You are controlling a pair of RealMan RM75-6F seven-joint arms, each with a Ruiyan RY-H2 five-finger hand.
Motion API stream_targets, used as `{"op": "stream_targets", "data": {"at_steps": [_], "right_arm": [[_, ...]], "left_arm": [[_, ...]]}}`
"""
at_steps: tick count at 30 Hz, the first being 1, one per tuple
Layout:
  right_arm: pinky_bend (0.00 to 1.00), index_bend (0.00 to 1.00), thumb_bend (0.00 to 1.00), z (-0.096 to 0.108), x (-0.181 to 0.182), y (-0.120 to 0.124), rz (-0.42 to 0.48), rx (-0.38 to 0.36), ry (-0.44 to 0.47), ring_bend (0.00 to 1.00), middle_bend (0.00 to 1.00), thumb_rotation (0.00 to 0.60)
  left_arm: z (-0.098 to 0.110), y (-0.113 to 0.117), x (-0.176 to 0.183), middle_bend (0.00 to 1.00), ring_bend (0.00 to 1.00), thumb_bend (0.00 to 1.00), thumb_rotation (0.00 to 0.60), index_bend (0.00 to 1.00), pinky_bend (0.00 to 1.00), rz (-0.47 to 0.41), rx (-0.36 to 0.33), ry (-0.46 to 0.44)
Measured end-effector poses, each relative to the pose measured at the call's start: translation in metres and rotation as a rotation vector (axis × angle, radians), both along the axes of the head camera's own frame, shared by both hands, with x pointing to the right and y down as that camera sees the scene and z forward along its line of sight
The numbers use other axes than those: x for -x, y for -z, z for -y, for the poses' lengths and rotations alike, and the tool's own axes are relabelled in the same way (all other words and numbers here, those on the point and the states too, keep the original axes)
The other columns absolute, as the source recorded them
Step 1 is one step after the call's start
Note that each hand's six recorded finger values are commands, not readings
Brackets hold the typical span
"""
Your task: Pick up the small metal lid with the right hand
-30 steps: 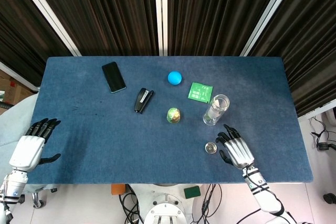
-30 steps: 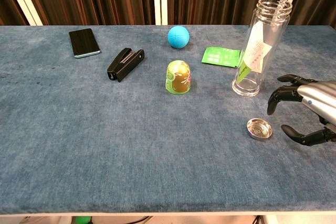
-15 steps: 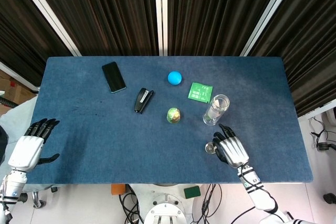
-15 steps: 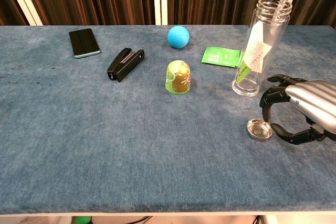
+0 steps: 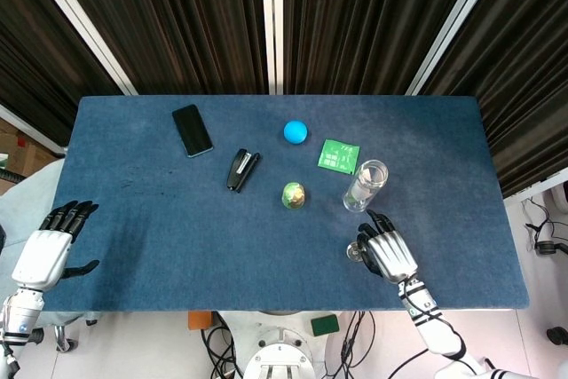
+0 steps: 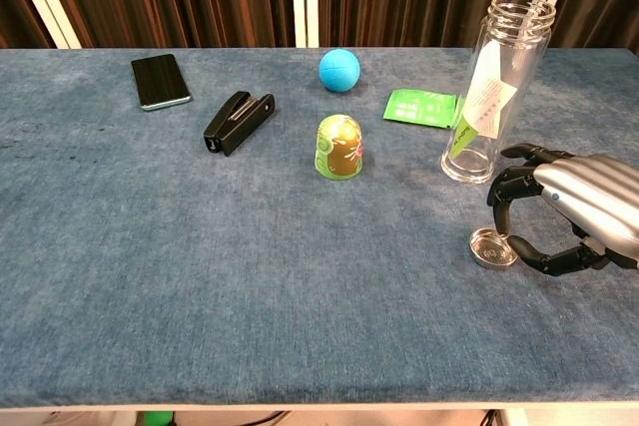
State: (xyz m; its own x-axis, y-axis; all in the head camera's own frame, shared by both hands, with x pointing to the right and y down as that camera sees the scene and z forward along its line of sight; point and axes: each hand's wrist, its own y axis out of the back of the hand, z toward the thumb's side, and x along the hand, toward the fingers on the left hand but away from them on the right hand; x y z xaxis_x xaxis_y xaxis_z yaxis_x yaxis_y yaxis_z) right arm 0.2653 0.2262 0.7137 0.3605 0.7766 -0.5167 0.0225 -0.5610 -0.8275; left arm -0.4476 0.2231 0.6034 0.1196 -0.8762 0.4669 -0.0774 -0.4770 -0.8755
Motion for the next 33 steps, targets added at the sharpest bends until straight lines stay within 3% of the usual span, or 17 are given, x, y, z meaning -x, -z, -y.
{"op": "stream_targets", "data": {"at_steps": [22, 28, 33], "right_arm": [[0.18, 0.65, 0.47, 0.0, 0.005, 0.004, 0.018, -0.017, 0.006, 0.06, 0.32, 0.6], [0.18, 0.66, 0.47, 0.003, 0.007, 0.025, 0.067, -0.057, 0.008, 0.06, 0.32, 0.6], [0.18, 0.67, 0.47, 0.01, 0.014, 0.061, 0.139, -0.132, 0.027, 0.06, 0.33, 0.6]], "left_arm": [[0.0, 0.001, 0.001, 0.1, 0.06, 0.0, 0.6, 0.11, 0.14, -0.005, 0.001, 0.001], [0.001, 0.001, 0.001, 0.1, 0.06, 0.0, 0.6, 0.11, 0.14, -0.005, 0.001, 0.001], [0.001, 0.001, 0.0, 0.1, 0.06, 0.0, 0.6, 0.11, 0.14, -0.006, 0.001, -0.001]]}}
